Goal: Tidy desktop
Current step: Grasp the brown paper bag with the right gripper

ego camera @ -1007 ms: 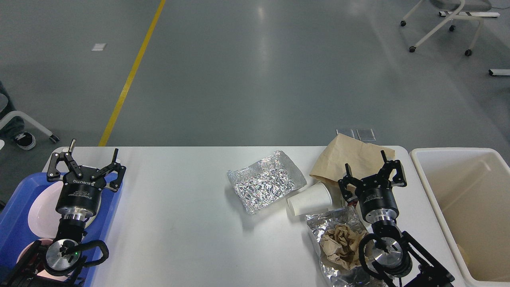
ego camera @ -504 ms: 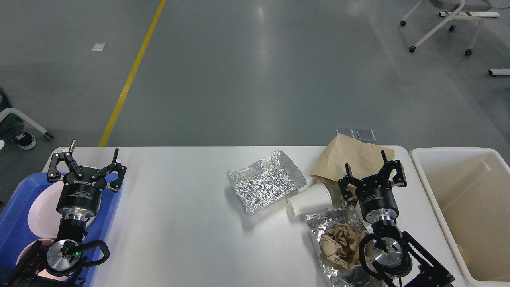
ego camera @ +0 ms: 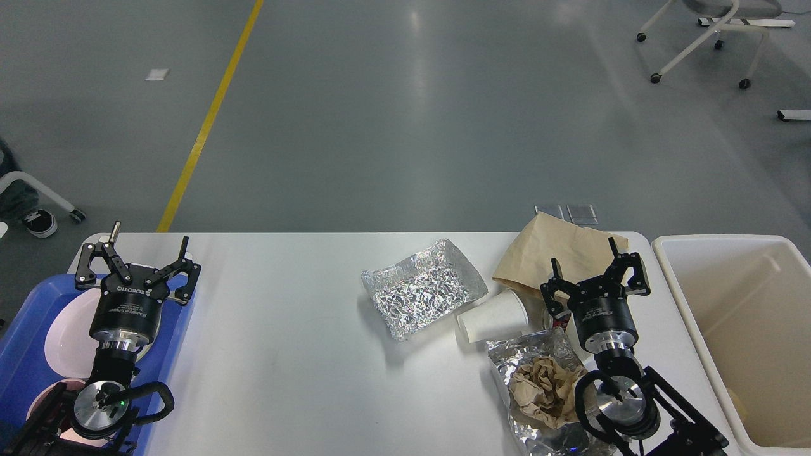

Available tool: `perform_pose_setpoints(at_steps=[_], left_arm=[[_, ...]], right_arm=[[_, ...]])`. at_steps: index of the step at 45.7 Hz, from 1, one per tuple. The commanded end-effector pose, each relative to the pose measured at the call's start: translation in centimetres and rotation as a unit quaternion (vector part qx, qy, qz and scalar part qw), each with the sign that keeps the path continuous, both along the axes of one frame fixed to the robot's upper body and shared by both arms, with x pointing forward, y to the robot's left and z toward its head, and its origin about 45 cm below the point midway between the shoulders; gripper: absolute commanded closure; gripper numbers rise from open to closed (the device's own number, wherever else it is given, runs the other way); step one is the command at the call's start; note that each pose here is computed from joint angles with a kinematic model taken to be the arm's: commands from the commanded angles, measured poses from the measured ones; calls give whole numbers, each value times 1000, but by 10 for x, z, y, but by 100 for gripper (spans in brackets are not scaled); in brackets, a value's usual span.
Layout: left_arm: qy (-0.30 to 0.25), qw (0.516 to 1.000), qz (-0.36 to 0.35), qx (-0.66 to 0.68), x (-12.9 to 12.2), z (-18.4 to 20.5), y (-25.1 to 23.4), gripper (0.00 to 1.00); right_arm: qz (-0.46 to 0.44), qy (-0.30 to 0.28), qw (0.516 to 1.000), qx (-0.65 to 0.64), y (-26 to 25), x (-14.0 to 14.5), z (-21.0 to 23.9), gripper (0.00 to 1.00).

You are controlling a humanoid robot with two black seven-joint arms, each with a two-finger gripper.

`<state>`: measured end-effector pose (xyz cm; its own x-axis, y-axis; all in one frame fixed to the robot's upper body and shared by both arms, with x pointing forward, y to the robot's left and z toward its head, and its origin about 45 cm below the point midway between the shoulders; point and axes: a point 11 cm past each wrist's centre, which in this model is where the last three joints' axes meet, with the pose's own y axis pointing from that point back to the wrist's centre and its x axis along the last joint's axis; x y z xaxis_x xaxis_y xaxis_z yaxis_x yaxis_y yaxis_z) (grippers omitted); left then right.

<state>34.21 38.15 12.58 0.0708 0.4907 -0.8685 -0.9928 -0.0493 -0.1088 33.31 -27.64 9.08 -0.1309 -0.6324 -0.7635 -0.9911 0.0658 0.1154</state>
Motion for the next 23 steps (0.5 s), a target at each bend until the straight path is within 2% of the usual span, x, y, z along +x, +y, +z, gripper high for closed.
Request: perform_pose_setpoints(at_steps=[1,11,23], left_arm=[[0,1000,0,1,0,0,1,3],[0,1000,0,0,0,0,0,3],[0,1000,0,0,0,0,0,4]], right_arm=[[0,-8,1000,-20,-19,1,6,0],[-9,-18,997,-72,-61,7,23,0],[-13,-13,997,-79,-67,8,21,0]])
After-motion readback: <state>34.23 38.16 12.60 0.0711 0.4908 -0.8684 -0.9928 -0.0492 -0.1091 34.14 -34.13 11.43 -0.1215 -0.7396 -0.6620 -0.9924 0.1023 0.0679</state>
